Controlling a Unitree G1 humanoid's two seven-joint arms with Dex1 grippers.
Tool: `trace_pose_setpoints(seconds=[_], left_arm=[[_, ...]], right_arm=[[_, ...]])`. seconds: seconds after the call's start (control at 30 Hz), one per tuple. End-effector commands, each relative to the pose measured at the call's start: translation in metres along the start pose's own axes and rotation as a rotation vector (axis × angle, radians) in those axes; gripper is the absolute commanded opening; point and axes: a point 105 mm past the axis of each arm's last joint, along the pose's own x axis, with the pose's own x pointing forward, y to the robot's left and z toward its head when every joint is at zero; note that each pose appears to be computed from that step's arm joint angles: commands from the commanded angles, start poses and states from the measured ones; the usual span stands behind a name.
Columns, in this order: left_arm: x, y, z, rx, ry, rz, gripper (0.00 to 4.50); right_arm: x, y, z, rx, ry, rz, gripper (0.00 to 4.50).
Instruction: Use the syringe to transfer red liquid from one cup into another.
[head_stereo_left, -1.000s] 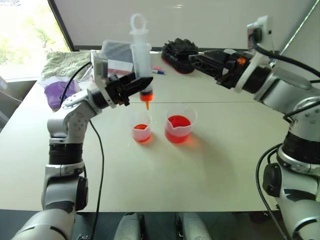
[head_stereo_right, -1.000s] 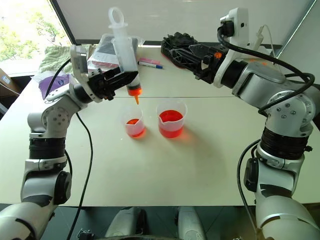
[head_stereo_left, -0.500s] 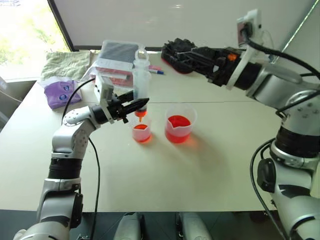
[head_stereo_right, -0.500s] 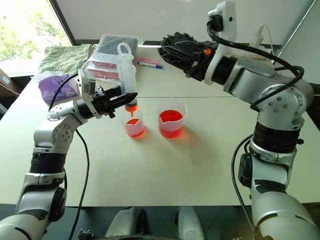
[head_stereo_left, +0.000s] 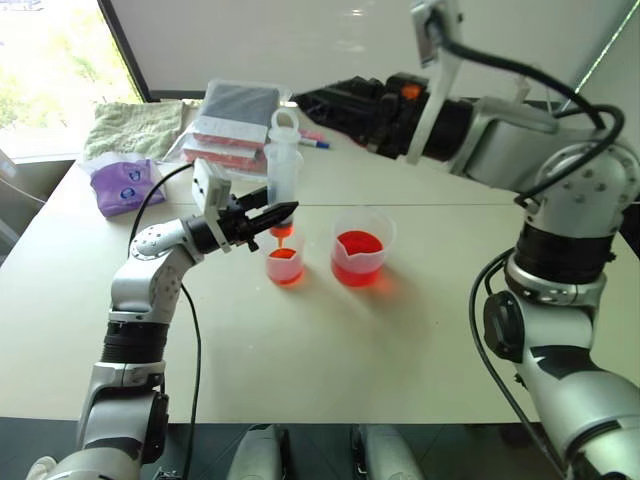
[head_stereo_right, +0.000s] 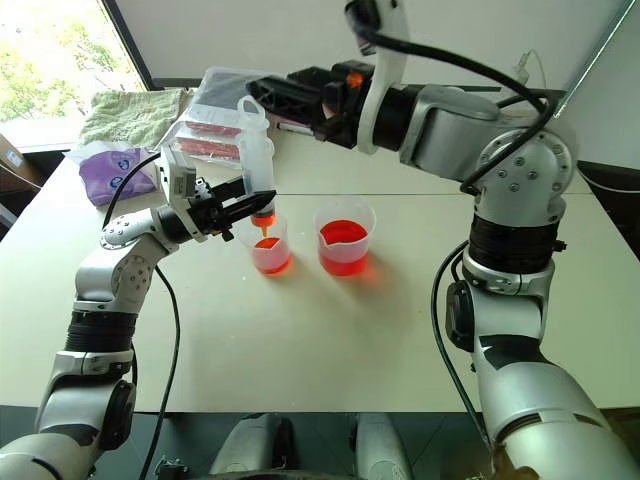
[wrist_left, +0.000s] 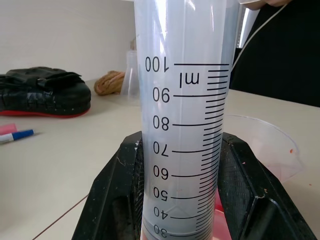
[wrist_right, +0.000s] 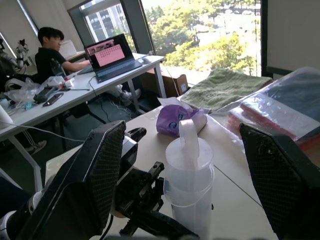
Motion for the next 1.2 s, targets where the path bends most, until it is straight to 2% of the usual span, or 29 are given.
trace_pose_setpoints(seconds=[0.03,0.57,0.7,1.1,1.2], left_arm=[[0.001,-0.001,0.008,0.041,-0.027,-0.002,1.47],[0.001,-0.002,0.008,0.051,-0.027,0.004,1.47],[0.001,-0.002,0.008,0.052,-0.030,0.007,1.47],[0.001,-0.002,0.008,0.057,-0.032,0.010,1.47],[0.002,-0.002,0.008,0.059,-0.032,0.008,1.47]], right_arm=[[0.000,0.007,0.006,-0.026,-0.018,0.006,3.73],[0.023,-0.022,-0.012,-0.008,0.012,-0.252,3.73],[0.025,-0.030,-0.014,-0.063,0.030,-0.324,3.73],[0.037,-0.023,-0.009,-0.143,0.002,-0.378,3.73],[0.042,-0.021,-0.010,-0.152,-0.001,-0.376,3.03]])
